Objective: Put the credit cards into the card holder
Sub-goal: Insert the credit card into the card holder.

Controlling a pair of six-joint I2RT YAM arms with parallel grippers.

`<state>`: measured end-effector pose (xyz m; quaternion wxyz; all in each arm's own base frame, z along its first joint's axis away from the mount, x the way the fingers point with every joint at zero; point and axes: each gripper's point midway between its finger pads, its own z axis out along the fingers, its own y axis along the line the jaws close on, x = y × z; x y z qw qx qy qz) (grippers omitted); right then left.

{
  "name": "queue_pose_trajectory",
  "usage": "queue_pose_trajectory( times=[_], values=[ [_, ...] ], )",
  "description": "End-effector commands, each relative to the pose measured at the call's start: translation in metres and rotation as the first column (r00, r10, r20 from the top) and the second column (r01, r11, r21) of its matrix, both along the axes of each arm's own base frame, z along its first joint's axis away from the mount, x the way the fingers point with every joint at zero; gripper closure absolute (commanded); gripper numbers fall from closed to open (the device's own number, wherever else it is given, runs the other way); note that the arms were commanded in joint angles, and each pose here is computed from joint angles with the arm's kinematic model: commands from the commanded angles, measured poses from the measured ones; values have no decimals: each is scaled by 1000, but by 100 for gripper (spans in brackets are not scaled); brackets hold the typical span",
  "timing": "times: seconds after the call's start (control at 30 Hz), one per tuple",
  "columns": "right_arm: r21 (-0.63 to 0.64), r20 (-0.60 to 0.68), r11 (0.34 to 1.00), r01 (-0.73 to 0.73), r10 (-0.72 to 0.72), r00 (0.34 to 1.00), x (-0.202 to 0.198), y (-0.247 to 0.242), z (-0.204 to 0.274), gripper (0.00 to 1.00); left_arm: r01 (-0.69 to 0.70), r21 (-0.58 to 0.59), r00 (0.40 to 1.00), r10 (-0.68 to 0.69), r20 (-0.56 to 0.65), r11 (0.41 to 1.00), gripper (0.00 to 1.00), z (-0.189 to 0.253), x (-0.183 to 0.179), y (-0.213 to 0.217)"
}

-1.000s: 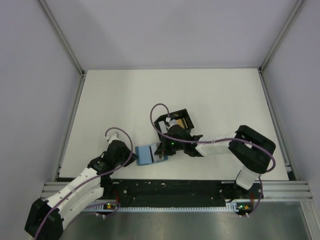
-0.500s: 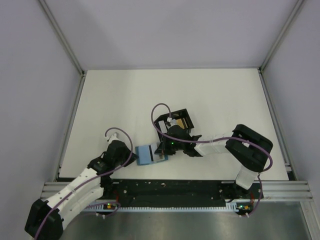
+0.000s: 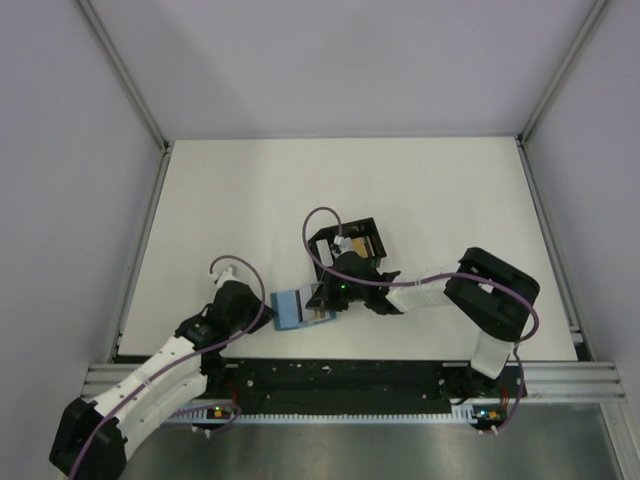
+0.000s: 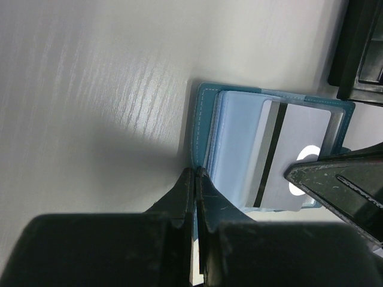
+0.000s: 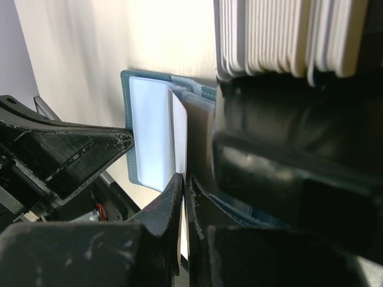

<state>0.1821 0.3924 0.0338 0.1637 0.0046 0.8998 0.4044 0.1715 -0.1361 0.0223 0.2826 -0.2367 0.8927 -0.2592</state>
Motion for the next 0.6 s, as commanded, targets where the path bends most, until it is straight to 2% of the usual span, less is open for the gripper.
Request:
queue_pose_trajectory(
  times=[0.0, 0.17, 0.37, 0.47, 0.57],
  values=[
    [-14, -42, 999, -38, 37, 998, -16, 10, -13, 100, 4, -28, 1000, -3, 19, 1000, 100, 1, 2, -4],
    [-59, -34, 997, -55, 53, 998, -13, 12, -14, 100, 2, -27, 1000, -1, 22, 1000, 100, 2, 3, -4],
    [-166, 93, 985, -46, 62, 994, 6, 1, 6, 84, -5, -11, 1000, 5, 20, 1000, 100, 2, 3, -1],
    [-198, 144, 979, -44, 74, 987, 11, -4, 16, 69, -8, -3, 1000, 8, 22, 1000, 100, 3, 4, 0],
    [-193, 158, 979, -61, 93, 983, 12, 0, 22, 67, -5, -3, 1000, 5, 27, 1000, 100, 4, 5, -1]
  ],
)
